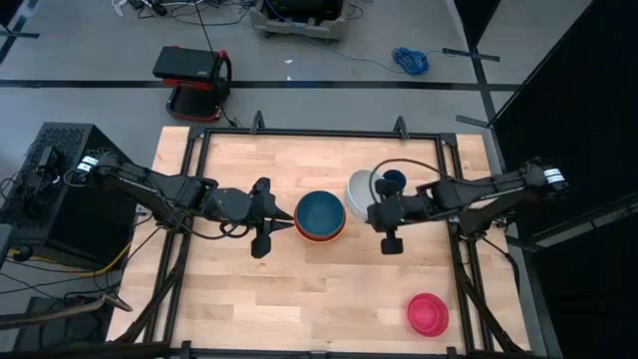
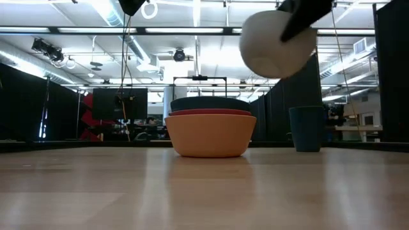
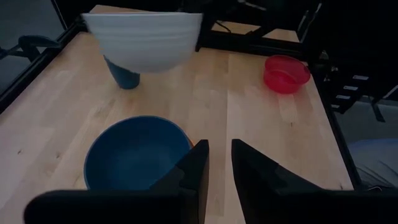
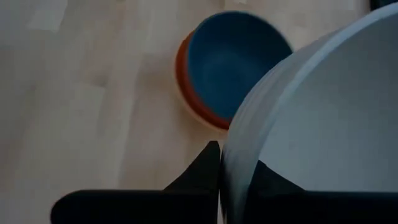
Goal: Nest bowls inside each other
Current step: Stack the white bowl on top of the blue bowl
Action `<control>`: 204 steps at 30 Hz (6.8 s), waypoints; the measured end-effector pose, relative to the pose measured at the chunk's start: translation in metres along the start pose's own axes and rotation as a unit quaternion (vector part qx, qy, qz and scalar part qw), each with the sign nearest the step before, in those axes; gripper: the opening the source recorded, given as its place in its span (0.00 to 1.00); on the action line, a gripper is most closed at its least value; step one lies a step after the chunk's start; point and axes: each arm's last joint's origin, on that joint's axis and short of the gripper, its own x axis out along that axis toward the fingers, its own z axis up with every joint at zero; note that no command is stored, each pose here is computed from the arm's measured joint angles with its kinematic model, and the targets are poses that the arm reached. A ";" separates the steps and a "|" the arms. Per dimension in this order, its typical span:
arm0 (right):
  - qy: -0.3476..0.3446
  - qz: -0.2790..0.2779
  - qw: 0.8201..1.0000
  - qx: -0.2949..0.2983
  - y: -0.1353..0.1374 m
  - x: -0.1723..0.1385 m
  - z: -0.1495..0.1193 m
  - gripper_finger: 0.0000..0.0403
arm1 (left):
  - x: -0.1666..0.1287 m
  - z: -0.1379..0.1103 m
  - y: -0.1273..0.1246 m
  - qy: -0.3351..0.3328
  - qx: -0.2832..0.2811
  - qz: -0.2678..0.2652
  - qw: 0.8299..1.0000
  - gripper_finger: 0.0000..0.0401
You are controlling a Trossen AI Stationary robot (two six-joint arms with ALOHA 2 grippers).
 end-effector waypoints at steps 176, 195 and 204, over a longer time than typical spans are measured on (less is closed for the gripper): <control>0.107 0.078 0.986 -0.104 -0.010 0.103 0.074 0.00 | -0.001 -0.014 0.004 0.070 -0.031 0.025 0.997 0.14; 0.118 0.078 0.985 -0.099 -0.012 0.116 0.072 0.05 | -0.001 -0.014 0.004 0.070 -0.031 0.025 0.997 0.14; 0.117 0.077 0.985 -0.098 -0.012 0.116 0.072 0.21 | -0.001 -0.014 0.005 0.070 -0.031 0.025 0.997 0.14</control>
